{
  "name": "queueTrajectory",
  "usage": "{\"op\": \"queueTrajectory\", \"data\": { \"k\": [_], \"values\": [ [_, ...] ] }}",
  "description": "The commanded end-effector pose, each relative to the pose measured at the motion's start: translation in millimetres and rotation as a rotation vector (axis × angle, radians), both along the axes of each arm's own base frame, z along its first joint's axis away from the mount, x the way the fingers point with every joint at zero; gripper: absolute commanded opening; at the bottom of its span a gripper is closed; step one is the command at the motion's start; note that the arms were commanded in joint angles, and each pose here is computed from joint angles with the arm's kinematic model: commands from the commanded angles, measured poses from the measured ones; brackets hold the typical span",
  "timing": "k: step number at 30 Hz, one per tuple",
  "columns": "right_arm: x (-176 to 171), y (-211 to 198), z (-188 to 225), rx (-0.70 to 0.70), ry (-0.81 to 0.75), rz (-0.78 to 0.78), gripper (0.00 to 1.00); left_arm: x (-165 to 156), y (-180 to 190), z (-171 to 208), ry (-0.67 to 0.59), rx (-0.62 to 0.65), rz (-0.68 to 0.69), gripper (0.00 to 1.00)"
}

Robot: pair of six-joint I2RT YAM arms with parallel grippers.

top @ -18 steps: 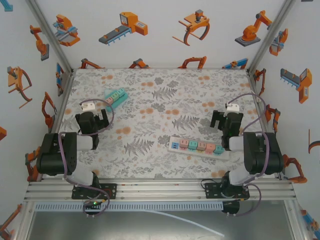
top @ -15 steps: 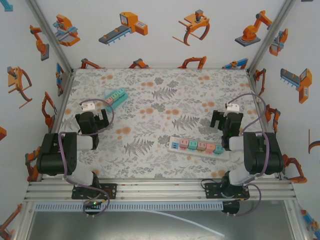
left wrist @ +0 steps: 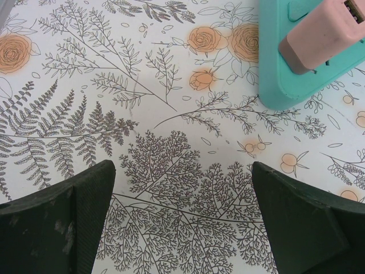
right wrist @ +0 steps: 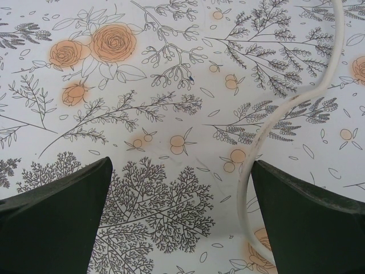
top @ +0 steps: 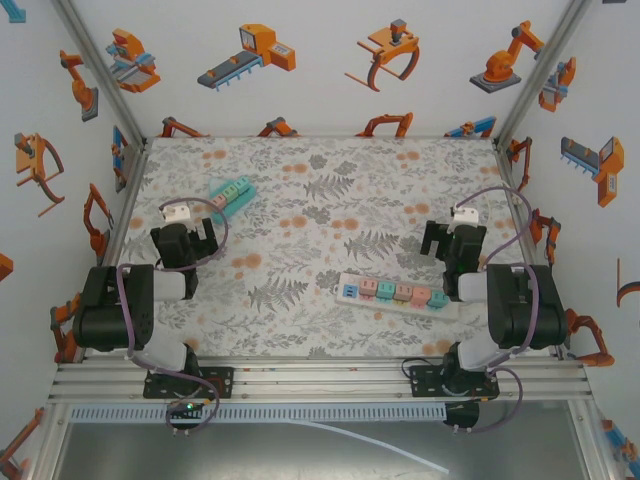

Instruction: Pull the plug off the socket

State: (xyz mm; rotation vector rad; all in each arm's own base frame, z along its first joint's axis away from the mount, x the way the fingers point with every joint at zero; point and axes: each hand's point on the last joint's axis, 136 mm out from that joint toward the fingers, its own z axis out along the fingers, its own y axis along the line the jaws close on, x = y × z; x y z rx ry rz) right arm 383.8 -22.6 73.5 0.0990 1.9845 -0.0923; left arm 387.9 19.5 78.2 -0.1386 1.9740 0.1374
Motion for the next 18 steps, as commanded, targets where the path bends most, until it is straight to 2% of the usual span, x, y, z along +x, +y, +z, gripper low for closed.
{"op": "queueTrajectory", "data": {
  "k": [1, 7, 10, 14, 18],
  "values": [
    [9.9, -1.0, 15.5, 0.000, -0.053, 0.002, 0.99, 7.2, -2.9, 12.0, -0.041, -0.017, -0.005, 0.97],
    [9.5, 3.9, 16.1, 0.000, -0.055, 0.033, 0.99, 6.7, -3.1, 12.2, -0.044, -0.017, -0.007, 0.97],
    [4.7, 9.9, 31.1, 0.000, -0.095, 0.070, 0.99, 6.3, -1.7, 16.3, -0.054, -0.012, 0.003, 0.97],
    [-14.4, -12.6, 70.5, 0.007, -0.135, -0.077, 0.99, -7.0, 6.8, 41.5, -0.108, -0.010, 0.055, 0.97],
    [-38.3, -19.8, 113.7, 0.110, -0.106, -0.168, 0.95, -24.4, 4.3, 83.8, -0.137, -0.035, 0.069, 0.97]
  ]
}}
